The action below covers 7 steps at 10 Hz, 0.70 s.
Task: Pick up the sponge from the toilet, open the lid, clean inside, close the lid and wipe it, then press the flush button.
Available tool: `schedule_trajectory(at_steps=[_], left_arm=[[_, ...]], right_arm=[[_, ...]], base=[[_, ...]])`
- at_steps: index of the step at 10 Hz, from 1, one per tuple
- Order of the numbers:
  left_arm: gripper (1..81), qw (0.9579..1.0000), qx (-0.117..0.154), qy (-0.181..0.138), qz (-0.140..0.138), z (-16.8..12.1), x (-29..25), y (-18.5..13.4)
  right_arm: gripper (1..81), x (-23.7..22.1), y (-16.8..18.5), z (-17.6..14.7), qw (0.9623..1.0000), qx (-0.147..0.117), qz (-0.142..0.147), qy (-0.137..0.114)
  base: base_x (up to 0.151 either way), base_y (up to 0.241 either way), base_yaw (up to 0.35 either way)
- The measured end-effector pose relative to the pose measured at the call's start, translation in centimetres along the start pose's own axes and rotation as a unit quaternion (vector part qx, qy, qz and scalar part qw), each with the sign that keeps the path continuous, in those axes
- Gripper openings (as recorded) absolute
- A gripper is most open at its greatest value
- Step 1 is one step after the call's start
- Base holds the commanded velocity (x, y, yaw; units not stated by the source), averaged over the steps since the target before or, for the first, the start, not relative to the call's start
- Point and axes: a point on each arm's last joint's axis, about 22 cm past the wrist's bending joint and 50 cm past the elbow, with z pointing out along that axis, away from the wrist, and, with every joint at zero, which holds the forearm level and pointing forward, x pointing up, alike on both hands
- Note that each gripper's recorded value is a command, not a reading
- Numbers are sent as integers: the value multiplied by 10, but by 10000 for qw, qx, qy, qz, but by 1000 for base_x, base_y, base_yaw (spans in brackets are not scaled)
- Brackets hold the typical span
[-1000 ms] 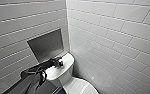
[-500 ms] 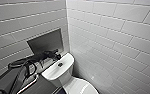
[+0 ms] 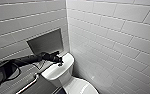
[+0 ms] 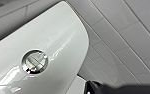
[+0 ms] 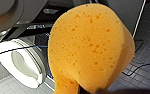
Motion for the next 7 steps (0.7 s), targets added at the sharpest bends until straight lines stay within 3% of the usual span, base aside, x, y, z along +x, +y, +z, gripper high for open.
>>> schedule_trajectory(at_steps=[2, 3, 5, 7], left_arm=[[10, 9983, -432, -277, 274, -28, -57, 15], [10, 9975, -447, -489, 239, -36, -102, -3], [10, 9935, -419, -1054, -9, -44, -218, -45], [10, 9882, -472, -1411, -356, -50, -327, -72]], right_arm=[[10, 8, 10, -2, 9998, -92, -24, 191], [10, 14, 16, -3, 9995, -146, -45, 277], [10, 16, 26, -4, 9992, -248, -82, 308], [10, 16, 29, -2, 9990, -296, -99, 315]], base=[[0, 0, 0], [0, 0, 0], [0, 0, 0], [0, 0, 0]])
